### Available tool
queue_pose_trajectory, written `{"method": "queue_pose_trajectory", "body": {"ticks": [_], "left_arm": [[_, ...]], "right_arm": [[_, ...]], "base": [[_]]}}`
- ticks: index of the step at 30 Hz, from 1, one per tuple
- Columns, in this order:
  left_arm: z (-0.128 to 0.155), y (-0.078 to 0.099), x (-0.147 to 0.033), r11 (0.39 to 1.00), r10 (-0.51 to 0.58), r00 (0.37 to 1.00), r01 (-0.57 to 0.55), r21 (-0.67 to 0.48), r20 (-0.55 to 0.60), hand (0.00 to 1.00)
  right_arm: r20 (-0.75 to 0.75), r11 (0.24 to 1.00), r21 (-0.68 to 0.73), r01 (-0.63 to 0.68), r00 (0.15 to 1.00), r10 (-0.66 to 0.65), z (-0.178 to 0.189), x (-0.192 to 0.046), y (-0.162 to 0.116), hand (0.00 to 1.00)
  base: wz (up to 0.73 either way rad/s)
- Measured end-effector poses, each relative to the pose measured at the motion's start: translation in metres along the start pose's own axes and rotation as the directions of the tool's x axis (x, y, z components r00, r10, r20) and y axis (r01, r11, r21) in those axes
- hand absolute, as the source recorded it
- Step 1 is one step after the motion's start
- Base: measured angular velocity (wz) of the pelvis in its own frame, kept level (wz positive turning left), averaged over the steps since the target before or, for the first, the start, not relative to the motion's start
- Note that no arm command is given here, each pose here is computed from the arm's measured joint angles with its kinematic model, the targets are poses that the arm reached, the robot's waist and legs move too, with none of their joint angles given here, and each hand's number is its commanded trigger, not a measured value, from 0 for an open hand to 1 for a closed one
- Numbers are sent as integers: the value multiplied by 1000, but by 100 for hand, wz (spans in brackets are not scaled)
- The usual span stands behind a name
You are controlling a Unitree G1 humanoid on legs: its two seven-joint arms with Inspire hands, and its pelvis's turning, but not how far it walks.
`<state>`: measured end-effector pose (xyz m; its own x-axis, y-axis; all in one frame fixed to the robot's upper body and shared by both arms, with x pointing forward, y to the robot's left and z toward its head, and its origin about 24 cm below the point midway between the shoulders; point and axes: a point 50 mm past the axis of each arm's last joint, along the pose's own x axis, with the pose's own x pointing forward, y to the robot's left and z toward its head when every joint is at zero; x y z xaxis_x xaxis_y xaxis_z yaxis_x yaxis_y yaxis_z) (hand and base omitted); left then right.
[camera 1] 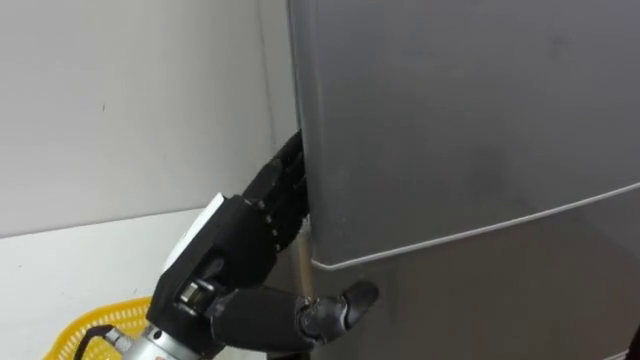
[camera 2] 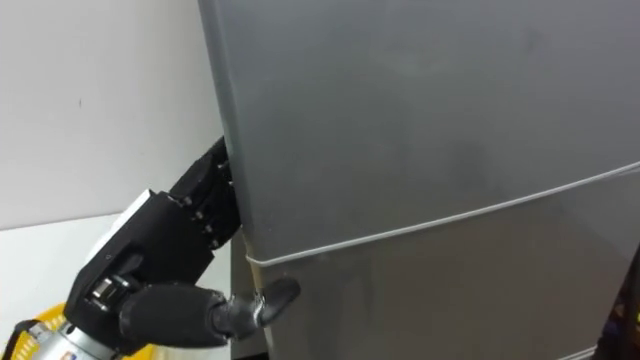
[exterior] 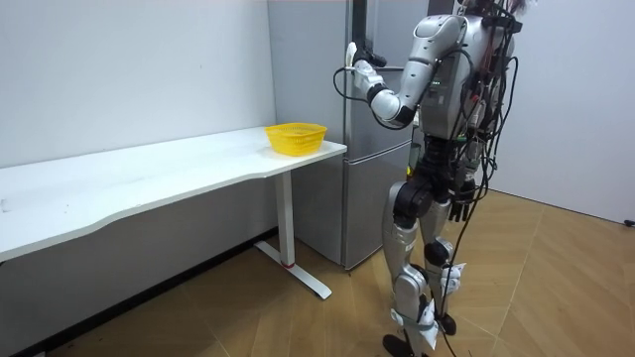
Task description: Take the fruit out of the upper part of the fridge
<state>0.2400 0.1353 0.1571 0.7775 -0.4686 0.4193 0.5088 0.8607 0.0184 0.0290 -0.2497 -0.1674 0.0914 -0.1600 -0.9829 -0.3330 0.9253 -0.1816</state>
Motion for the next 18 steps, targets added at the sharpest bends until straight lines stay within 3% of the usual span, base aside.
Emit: {"method": "queue_pose_trajectory", "body": {"ticks": [1,2,18], "left_arm": [[1,0,1,1000,-3,1000,3,0,8,9],[2,0,1,1000,-5,1000,5,0,12,0],[5,-16,13,990,-140,990,140,1,34,0]], "right_arm": [[1,1000,-3,-1,1000,1,1,0,0,0],[1,1000,-4,-2,1000,2,1,0,0,0],[26,1000,-8,-11,1000,11,11,0,-3,0]], "base": [[0],[0],[0]]}}
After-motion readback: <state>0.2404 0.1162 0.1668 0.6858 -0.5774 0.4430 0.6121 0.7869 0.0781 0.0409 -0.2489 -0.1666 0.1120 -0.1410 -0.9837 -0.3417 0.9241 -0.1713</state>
